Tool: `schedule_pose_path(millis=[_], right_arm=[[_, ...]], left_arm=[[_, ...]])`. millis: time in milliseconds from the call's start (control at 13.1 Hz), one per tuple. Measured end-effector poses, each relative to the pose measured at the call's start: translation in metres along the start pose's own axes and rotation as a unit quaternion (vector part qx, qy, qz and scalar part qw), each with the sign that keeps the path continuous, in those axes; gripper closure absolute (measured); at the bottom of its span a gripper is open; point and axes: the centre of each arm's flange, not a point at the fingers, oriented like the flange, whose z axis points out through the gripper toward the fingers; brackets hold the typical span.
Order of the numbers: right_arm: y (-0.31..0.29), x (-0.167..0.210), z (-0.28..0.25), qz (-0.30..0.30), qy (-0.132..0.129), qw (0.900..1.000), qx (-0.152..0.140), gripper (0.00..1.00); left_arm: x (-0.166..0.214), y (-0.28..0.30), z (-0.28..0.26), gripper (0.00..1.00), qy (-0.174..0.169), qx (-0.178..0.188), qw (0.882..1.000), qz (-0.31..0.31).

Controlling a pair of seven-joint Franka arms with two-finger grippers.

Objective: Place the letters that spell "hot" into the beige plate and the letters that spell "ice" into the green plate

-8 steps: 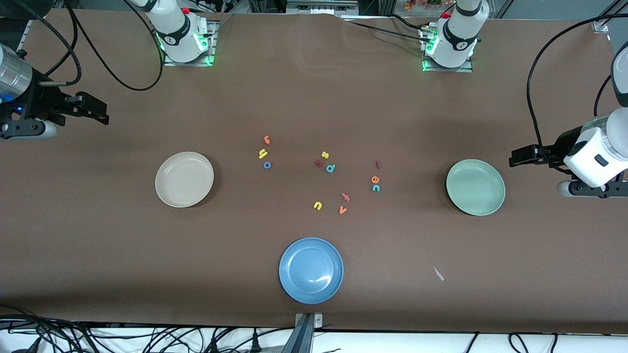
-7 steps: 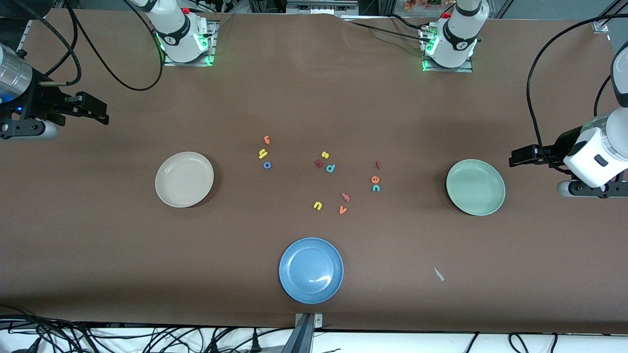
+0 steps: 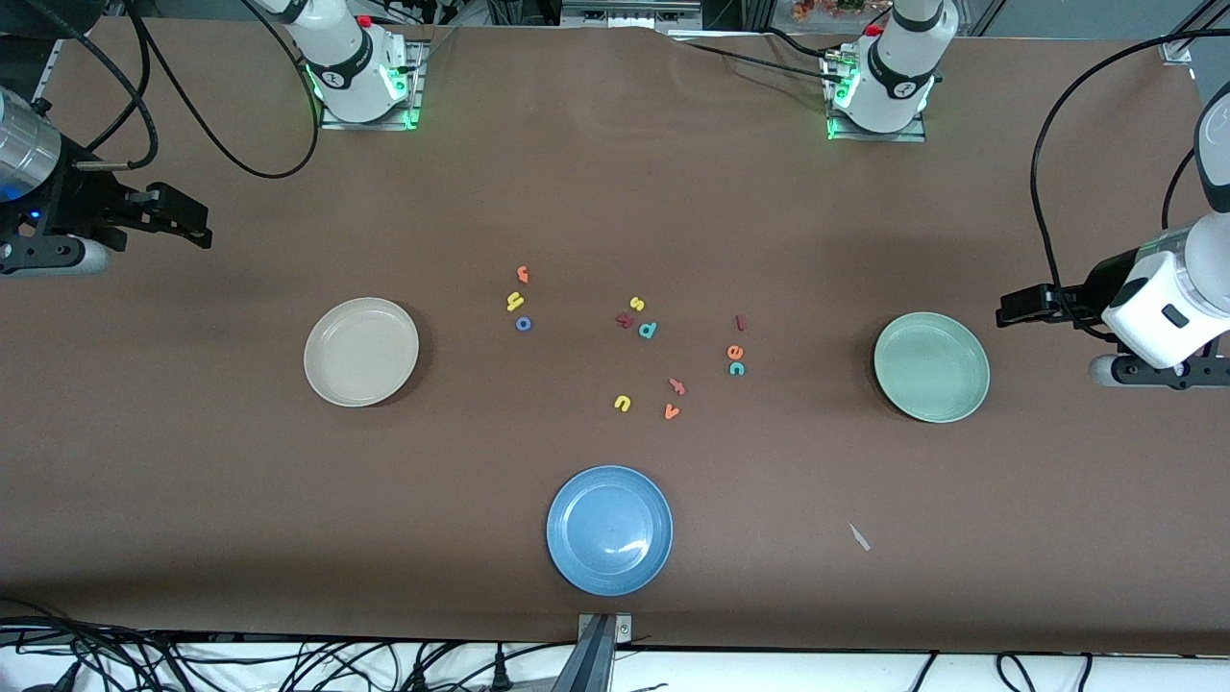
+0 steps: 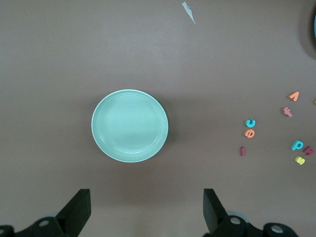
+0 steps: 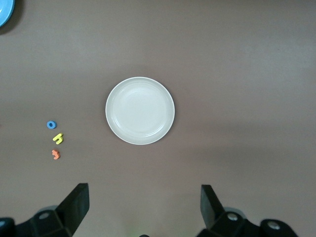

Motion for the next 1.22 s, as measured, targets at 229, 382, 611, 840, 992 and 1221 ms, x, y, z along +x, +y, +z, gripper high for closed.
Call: schedule_pose_path(millis=[229, 382, 611, 840, 992, 1221], right_arm=[[0.0000, 0.0000, 0.0000, 0.000, 0.000, 1.000, 0.000, 0.00], [-0.0001, 0.0001, -0.0001, 0.000, 0.001, 1.000, 0.000, 0.00], [-0.0001, 0.0005, -0.0004, 0.000, 0.003, 1.000, 0.000, 0.00], [-0.0001, 0.0006, -0.0005, 0.000, 0.003, 1.000, 0.000, 0.00], [-0.0001, 0.0007, -0.0005, 0.000, 0.003, 1.000, 0.000, 0.00], [-0.0002, 0.0008, -0.0005, 0.000, 0.003, 1.000, 0.000, 0.00]], left_arm=[[0.0001, -0.0031, 0.0001, 0.00, 0.000, 0.000, 1.000, -0.002], [0.0001, -0.0036, 0.0002, 0.00, 0.000, 0.000, 1.000, -0.003], [0.0001, -0.0036, 0.0003, 0.00, 0.000, 0.000, 1.000, -0.003], [0.0001, -0.0036, 0.0007, 0.00, -0.001, 0.000, 1.000, -0.003], [0.0001, -0.0037, 0.0010, 0.00, -0.001, 0.000, 1.000, -0.003], [0.0001, -0.0037, 0.0013, 0.00, -0.001, 0.000, 1.000, -0.002]])
